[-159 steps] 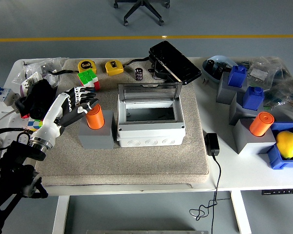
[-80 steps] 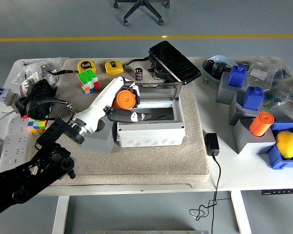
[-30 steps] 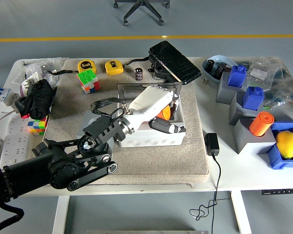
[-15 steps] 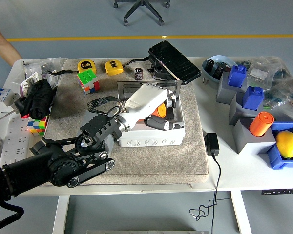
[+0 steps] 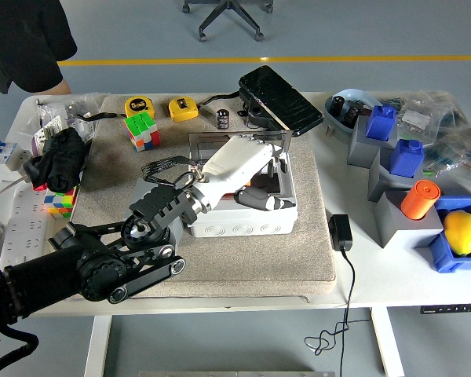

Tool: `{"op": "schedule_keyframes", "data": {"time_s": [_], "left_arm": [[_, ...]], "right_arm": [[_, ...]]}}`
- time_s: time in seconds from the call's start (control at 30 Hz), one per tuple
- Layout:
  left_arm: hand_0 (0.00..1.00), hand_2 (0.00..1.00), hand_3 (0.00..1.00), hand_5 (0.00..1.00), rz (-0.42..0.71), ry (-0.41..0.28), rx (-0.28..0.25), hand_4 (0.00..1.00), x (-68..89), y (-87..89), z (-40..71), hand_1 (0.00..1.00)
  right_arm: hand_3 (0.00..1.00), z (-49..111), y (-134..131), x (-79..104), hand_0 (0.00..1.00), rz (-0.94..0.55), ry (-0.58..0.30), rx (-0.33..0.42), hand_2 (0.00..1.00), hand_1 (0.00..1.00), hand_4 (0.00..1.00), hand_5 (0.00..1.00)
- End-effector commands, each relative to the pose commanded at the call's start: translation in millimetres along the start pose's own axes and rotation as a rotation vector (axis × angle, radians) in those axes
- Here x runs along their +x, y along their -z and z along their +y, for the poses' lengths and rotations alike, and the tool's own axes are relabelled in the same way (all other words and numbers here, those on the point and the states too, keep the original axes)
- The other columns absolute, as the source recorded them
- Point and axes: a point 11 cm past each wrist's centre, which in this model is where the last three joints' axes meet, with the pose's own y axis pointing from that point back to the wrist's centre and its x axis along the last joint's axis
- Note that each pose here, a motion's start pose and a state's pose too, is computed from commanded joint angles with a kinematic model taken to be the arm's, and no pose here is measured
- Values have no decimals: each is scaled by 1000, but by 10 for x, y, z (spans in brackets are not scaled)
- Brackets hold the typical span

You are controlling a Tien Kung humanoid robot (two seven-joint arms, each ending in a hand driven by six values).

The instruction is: Fetch the battery,place it into the box,close the lid of the box

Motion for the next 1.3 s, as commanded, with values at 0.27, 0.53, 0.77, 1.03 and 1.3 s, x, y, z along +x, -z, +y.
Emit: {"op": "schedule_keyframes", "data": {"time_s": [0.27,0.53,0.77,1.03,1.3], "left_arm": [[212,435,484,421,95,-52,-9,998,175,-36,96,331],[237,426,483,456,228,-194,-48,998,547,-41,210,360],[513,550,555,472,232,-261,14,998,800,147,194,608],[689,635,631,518,179,-144,186,998,694,495,189,704],[404,596,600,519,196,-91,246,998,604,605,283,629]], "right_arm": [[517,0,-1,12,599,-3,-3,0,569,584,916,449],[518,1,-10,6,599,-3,-2,-1,568,583,917,448],[517,1,-17,-11,598,2,2,-3,569,583,916,449],[517,1,-4,4,599,3,0,-1,568,583,916,449],[517,2,-20,0,599,4,1,-4,568,582,916,448]]}}
